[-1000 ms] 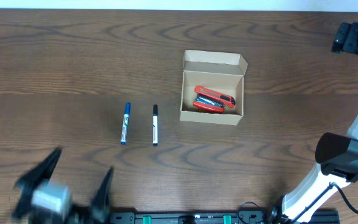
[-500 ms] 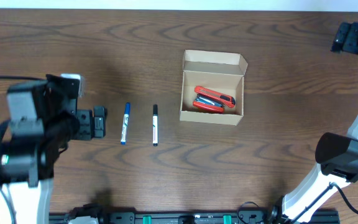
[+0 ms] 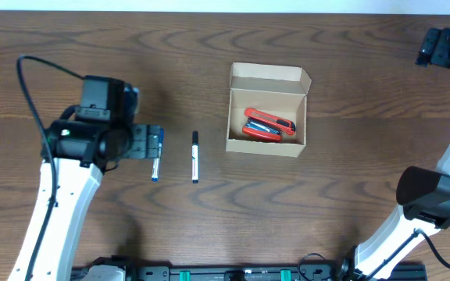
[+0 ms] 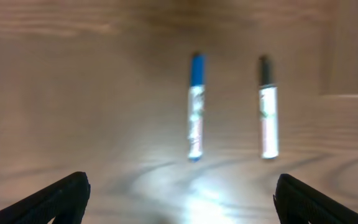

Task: Pack container
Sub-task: 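Move the left gripper over the blue-capped marker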

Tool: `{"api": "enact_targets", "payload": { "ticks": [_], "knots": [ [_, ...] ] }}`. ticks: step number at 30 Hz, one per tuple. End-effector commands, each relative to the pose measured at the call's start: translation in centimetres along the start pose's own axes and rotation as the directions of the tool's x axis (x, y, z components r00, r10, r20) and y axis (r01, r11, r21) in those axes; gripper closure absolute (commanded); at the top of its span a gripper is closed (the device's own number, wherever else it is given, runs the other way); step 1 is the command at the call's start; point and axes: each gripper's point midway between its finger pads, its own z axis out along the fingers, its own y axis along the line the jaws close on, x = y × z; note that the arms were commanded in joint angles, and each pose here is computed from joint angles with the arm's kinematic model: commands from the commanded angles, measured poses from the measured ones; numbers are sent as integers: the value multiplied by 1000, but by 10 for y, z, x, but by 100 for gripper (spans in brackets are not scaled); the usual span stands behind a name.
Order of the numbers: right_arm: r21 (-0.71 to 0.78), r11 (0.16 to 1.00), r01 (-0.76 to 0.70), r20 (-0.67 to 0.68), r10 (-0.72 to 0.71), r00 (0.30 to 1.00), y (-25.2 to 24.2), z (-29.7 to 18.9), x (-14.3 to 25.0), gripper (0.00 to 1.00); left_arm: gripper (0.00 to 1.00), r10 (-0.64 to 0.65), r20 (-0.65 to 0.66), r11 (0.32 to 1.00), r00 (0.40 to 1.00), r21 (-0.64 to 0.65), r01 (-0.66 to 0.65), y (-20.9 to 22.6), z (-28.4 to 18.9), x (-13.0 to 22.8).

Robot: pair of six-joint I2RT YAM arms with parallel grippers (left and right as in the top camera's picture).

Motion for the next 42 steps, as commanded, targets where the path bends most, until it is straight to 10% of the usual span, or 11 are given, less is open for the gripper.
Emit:
{"api": "enact_targets", "payload": {
  "ticks": [1, 17, 42],
  "knots": [
    [5, 1000, -23, 18, 23, 1000, -5, -6, -2, 1, 5, -42, -24, 995, 999, 95, 44, -18, 8, -1],
    [5, 1000, -23, 18, 23, 1000, -5, -7, -2, 1, 5, -112, -307, 987, 945, -148, 69, 8, 89, 30],
    [5, 1000, -23, 18, 23, 1000, -5, -6, -2, 1, 5, -35, -331, 990, 943, -139, -12, -13, 138, 27]
  ]
}}
